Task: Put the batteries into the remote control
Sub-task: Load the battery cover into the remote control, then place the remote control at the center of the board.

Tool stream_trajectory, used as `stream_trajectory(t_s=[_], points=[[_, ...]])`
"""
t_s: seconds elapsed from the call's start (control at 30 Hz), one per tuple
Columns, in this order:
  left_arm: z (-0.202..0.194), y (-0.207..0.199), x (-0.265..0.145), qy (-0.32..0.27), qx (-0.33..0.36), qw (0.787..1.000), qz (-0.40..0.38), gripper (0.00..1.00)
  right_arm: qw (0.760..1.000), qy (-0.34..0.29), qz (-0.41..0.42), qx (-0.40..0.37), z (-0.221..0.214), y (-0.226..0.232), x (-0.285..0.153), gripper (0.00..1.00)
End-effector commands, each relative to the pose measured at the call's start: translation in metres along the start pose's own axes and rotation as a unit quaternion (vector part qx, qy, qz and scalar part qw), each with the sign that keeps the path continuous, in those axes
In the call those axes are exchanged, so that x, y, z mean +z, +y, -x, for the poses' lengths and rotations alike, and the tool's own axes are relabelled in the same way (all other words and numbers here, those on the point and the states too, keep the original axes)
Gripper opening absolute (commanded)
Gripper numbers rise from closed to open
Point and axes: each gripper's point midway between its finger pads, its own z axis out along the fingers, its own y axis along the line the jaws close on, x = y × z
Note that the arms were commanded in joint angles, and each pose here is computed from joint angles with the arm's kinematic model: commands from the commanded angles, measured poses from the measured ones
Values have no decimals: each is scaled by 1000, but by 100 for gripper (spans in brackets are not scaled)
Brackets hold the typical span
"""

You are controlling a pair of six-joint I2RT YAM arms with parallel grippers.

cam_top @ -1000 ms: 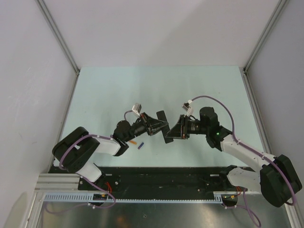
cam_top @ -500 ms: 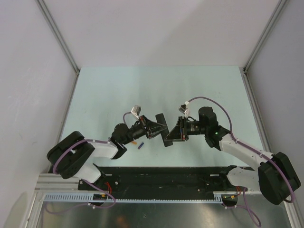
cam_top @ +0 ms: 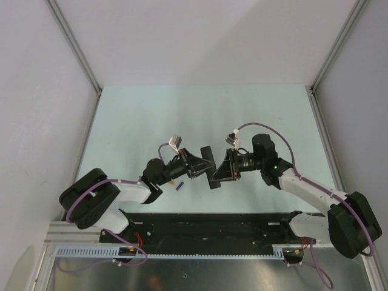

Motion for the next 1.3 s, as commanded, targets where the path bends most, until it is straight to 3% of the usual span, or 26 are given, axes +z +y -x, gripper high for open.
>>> stream_trajectory(t_s=[0.0,0.07,0.2,0.3,0.47,0.53,0.6,0.63,0.67,0.7,0.73,0.77,0.9,0.97,1.1,1.2,1.27], points=[[-92,-86,-43,192,81,959,-195,0,984,-159,-42,-65,85,1,-7,10],[-91,-83,-44,186,83,960,-190,0,985,-154,-36,-73,83,5,-7,13],[-77,-72,-38,157,88,968,-173,0,988,-122,-27,-92,65,15,-11,39],[-54,-60,-29,121,82,978,-151,0,989,-100,-23,-111,48,23,-22,52],[-2,-47,-22,48,83,987,-125,0,985,-97,-43,-135,28,32,-50,59],[22,-37,-19,22,84,991,-98,0,977,-116,-95,-150,28,23,-62,60],[42,-22,-10,5,88,995,-44,0,961,-147,-192,-131,35,-8,-76,59],[55,-9,-8,-6,136,991,-7,0,952,-159,-223,-136,37,-15,-83,59],[70,22,-1,-17,121,988,95,0,933,-190,-278,-129,47,-32,-94,57],[81,33,-1,-26,149,977,150,0,924,-192,-311,-114,44,-44,-100,57],[86,42,-3,-18,234,949,209,0,915,-194,-334,-113,44,-51,-103,57],[118,53,-14,-62,255,904,338,0,892,-217,-380,-112,51,-63,-114,57],[155,68,-46,-67,335,782,521,0,853,-226,-458,-106,50,-83,-129,58],[165,75,-59,-46,352,734,579,0,841,-227,-478,-109,52,-88,-131,59],[193,81,-87,-58,363,634,681,0,829,-224,-499,-114,52,-92,-131,60],[200,93,-94,-41,349,574,740,0,824,-222,-508,-121,52,-92,-130,60],[202,101,-95,-27,338,545,766,0,821,-222,-511,-124,52,-92,-130,61]])
